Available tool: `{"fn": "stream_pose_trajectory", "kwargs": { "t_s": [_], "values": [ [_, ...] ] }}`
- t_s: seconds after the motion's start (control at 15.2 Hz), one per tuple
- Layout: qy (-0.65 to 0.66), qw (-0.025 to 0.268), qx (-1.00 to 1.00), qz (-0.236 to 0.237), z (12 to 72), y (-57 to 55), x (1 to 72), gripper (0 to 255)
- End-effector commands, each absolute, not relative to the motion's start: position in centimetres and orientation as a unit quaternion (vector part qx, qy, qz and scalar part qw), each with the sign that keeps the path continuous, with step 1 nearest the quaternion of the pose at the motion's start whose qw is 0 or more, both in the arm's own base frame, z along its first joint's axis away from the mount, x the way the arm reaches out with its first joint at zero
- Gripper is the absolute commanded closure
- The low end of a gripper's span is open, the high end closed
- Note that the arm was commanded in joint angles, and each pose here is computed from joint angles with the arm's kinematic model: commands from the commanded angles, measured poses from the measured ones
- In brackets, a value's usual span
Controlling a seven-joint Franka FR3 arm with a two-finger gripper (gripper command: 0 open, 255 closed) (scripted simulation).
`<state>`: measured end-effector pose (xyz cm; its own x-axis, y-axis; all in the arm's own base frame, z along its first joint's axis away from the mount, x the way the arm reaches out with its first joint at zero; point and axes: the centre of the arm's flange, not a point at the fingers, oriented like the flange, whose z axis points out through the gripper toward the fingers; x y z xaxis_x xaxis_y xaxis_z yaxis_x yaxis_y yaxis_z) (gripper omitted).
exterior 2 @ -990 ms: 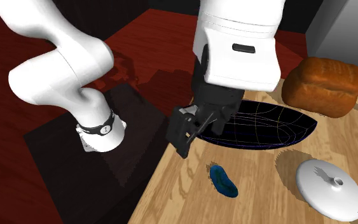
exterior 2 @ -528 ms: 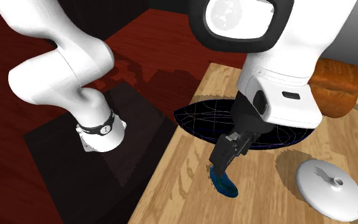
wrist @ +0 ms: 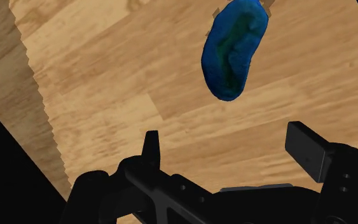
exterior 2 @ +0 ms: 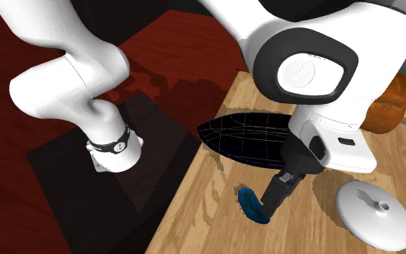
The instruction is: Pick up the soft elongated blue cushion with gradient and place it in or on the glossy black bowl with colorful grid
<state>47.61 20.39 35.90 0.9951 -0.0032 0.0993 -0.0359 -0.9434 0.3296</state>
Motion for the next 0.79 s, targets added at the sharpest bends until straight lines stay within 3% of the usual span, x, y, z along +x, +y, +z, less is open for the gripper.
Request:
{"fn": "stream_pose_trajectory", "kwargs": {
  "t_s": [0.0,0.73],
  "values": [
    [-0.010,0.168,0.984,0.049,34.9,20.1,47.8,0],
    [-0.010,0.168,0.984,0.049,33.1,19.4,48.0,0]
  ]
}}
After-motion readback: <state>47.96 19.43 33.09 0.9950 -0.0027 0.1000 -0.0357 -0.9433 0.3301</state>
